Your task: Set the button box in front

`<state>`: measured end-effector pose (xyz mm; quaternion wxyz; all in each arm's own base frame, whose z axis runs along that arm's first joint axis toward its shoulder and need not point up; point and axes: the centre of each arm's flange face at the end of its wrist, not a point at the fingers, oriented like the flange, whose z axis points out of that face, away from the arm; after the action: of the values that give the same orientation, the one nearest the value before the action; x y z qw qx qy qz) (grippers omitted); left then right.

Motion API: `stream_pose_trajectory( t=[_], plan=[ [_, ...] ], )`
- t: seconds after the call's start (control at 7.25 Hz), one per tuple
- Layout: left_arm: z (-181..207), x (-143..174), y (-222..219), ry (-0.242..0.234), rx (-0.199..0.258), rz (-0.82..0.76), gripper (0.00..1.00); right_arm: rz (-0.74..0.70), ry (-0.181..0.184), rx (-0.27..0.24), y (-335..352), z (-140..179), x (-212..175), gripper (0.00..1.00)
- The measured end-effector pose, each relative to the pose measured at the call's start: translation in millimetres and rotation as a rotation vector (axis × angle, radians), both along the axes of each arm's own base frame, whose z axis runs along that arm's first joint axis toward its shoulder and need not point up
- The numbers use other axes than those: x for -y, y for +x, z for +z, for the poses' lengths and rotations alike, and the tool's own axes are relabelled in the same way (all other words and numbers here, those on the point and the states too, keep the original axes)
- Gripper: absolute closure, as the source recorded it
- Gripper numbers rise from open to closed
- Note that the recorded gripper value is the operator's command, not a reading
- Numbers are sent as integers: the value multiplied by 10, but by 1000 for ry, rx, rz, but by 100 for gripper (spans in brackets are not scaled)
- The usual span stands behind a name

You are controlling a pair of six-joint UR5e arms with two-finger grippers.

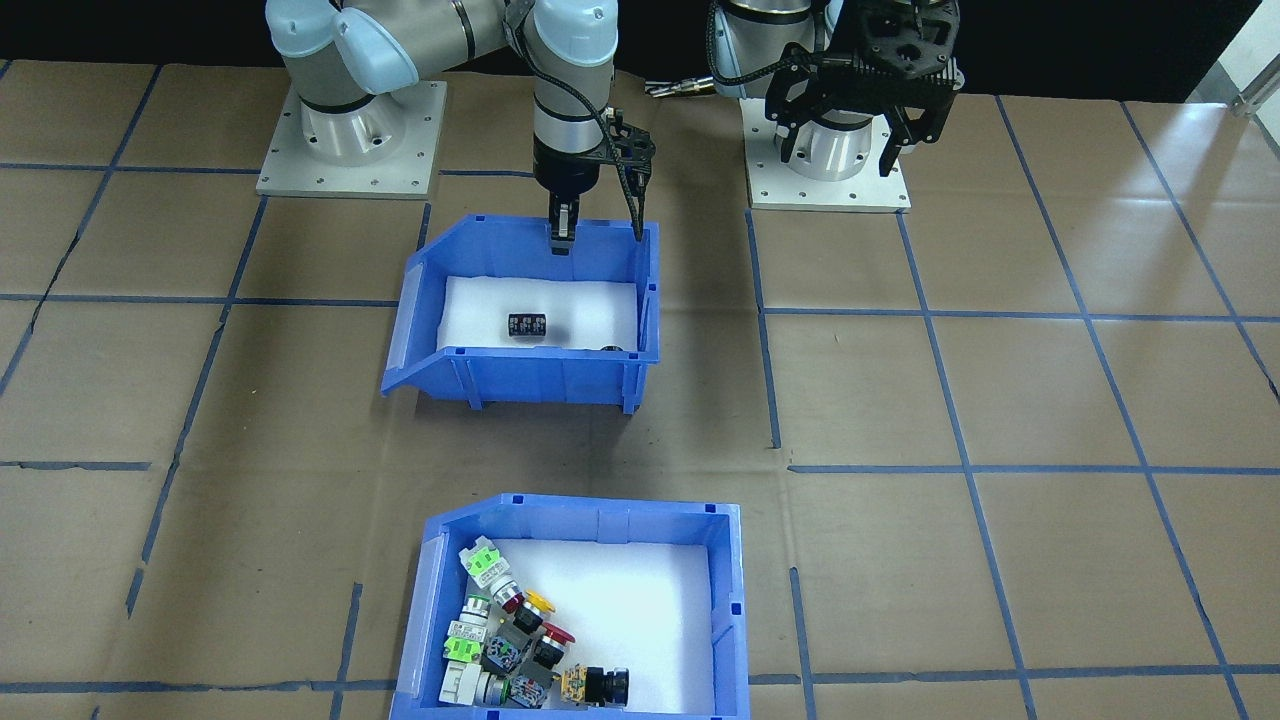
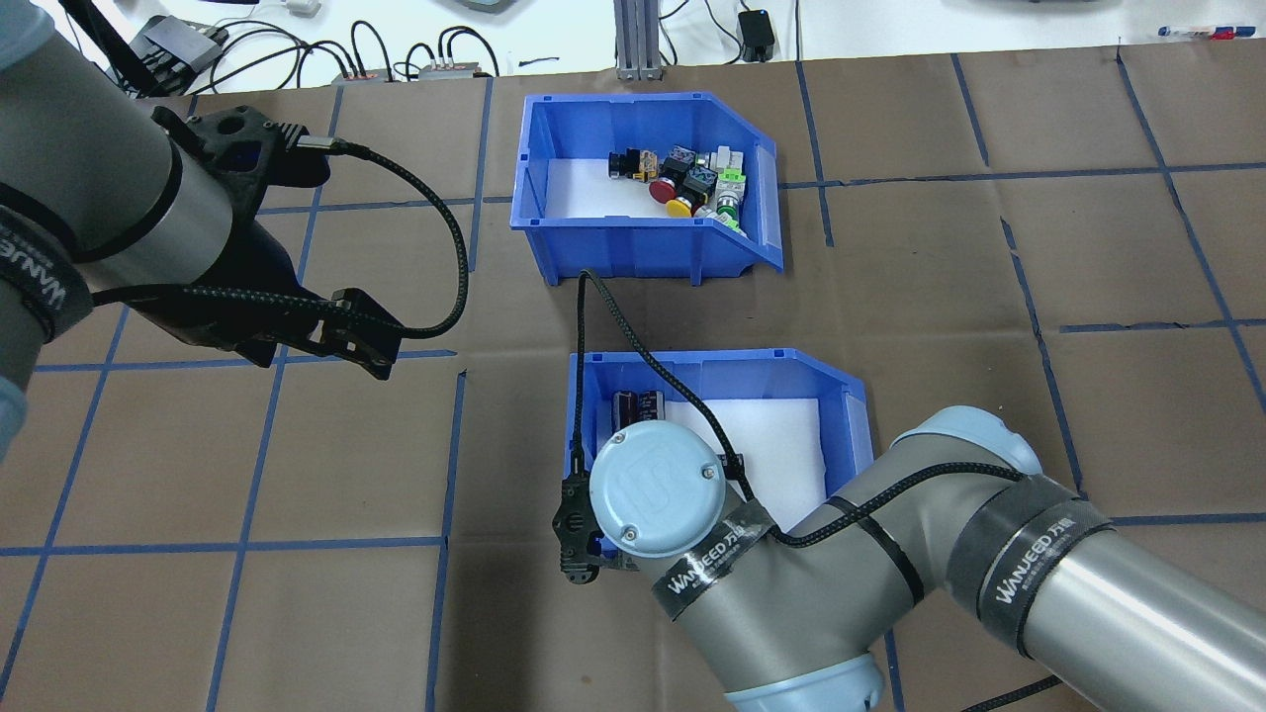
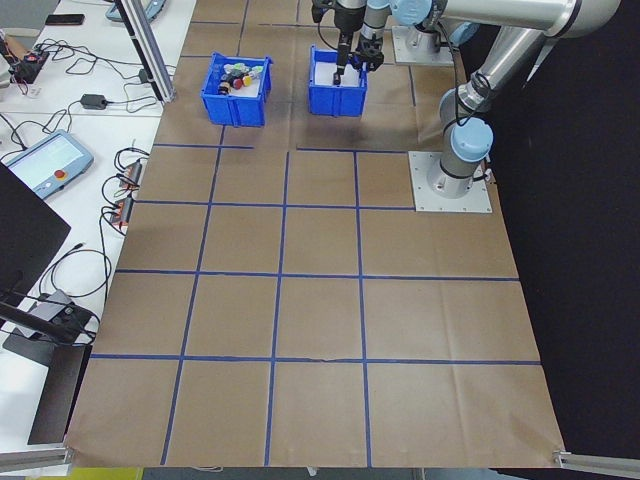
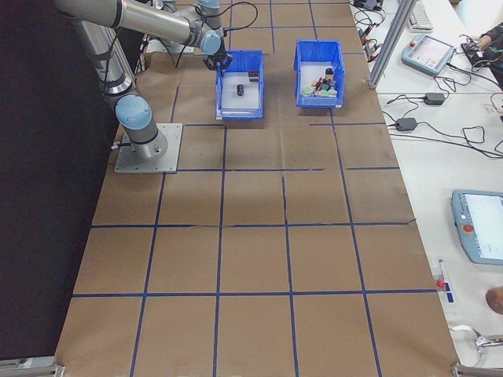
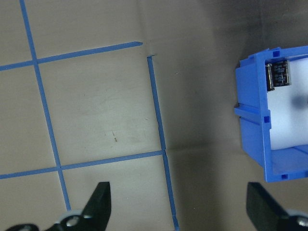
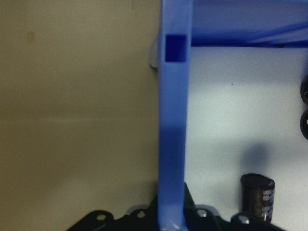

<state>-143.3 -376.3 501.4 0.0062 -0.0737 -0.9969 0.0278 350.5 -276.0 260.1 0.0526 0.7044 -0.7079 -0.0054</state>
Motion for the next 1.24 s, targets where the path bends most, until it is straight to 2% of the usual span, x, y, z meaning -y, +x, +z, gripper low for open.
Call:
stream_pose_trajectory(
  t=[0.28, 0.55, 0.97, 1.1, 1.24],
  plan=[
    [-34, -26, -1, 5, 0, 6, 0, -38, 7, 15, 16, -7, -11, 0],
    [-85, -34, 7, 12, 1, 9, 0, -57, -20, 38, -18, 152, 9, 0],
    [-93, -24, 11, 8, 3, 8, 0, -150, -102, 97, -415, 669, 175, 0],
    [-95, -22, 12, 8, 3, 7, 0, -212, -113, 109, -623, 878, 289, 0],
    [-98, -20, 12, 9, 4, 5, 0, -293, -107, 112, -870, 1151, 457, 0]
  ],
)
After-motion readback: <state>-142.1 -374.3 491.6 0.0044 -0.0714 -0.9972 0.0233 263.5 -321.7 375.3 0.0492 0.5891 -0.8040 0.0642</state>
